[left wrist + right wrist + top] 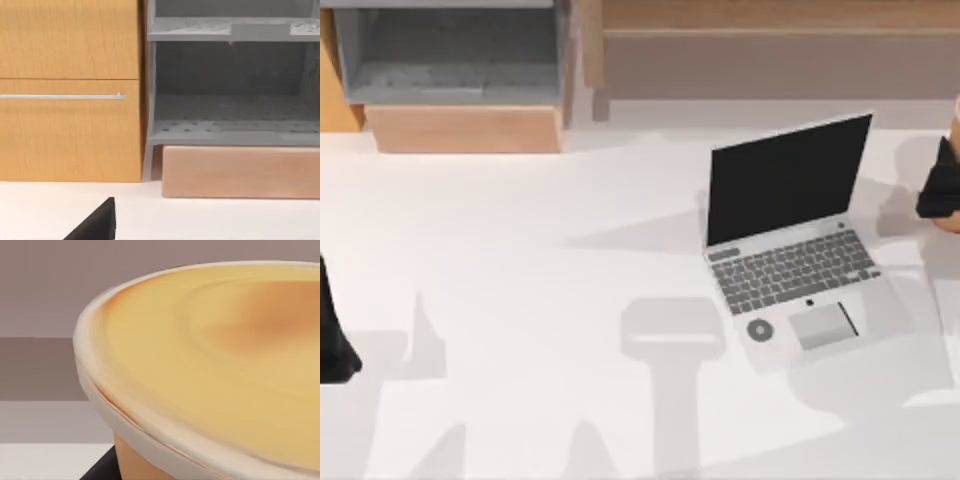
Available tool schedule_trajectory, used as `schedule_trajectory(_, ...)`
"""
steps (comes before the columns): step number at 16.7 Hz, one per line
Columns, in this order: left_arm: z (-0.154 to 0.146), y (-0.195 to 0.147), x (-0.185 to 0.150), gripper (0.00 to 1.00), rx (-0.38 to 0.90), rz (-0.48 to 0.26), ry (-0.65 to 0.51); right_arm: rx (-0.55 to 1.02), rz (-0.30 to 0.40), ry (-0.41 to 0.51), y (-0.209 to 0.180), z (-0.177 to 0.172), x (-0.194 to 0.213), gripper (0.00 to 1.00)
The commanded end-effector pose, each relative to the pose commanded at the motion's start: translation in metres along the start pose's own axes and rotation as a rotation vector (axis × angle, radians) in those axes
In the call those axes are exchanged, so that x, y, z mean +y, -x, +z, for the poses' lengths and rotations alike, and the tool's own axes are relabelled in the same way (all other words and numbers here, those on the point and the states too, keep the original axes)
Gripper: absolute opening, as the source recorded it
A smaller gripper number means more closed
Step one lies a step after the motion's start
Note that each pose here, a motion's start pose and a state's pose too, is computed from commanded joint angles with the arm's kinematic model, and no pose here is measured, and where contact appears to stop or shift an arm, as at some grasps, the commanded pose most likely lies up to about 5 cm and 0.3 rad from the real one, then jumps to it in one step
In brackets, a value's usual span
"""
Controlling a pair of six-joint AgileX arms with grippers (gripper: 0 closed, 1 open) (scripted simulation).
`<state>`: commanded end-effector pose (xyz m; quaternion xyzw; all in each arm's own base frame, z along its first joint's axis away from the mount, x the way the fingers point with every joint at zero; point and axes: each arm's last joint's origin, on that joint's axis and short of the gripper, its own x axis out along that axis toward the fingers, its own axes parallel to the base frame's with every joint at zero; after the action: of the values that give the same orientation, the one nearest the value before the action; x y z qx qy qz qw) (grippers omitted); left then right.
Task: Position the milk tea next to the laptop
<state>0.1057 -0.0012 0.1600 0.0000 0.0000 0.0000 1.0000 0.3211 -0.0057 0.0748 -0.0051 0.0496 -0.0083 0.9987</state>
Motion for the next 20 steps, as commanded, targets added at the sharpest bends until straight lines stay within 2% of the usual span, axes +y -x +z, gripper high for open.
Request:
schedule_trajectory(17,0.000,0.000,0.000,1.00,0.000,0.000,0.000,-0.002,0.000,-0.003,0.001,0.010,0.000,0.00)
schedule_trajectory(20,0.000,0.000,0.000,1.00,0.000,0.000,0.000,-0.097,0.011,0.002,-0.003,0.030,0.001,0.00)
